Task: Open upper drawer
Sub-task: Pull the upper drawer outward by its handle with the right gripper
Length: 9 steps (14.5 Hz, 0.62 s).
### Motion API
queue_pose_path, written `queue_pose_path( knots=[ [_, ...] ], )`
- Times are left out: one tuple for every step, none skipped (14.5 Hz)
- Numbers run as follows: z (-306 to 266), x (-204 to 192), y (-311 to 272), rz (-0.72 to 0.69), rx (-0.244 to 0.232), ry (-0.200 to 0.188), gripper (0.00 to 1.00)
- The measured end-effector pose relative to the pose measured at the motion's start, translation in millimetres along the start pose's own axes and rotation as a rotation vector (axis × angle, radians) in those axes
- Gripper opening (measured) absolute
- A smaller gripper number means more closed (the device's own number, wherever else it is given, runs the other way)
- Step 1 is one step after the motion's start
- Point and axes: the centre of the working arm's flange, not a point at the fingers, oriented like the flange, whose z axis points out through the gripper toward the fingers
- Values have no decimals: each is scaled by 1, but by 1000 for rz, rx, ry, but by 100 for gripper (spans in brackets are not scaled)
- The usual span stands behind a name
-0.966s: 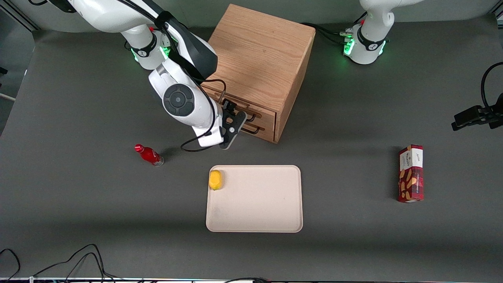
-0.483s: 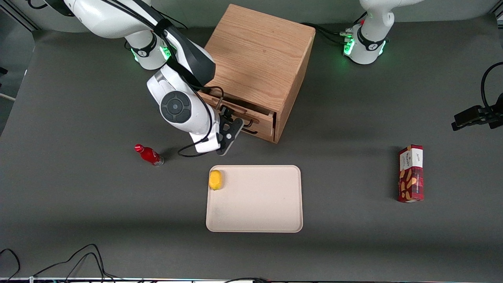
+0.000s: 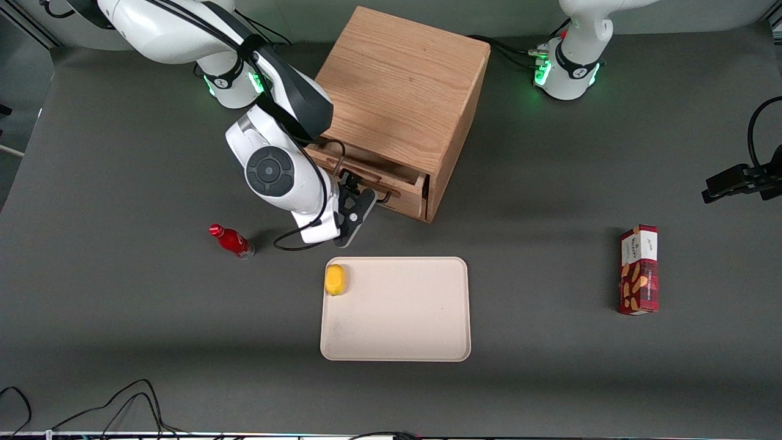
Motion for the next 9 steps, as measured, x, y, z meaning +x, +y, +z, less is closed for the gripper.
queue_pose_path(
  knots=[
    [-1,1,3,-9,0,4,100],
    [-1,2,7,-14,-1,7,100],
    [-2,2,11,-15,-2,11,100],
    [-4,2,15,-17,-4,15,100],
    [-4,2,19,-21,-4,18,100],
    [-5,2,23,-25,-4,22,100],
    [-6,2,28,-29,-3,25,100],
    [-7,1,33,-36,-2,30,100],
    [-8,0,38,-40,-1,34,100]
  ],
)
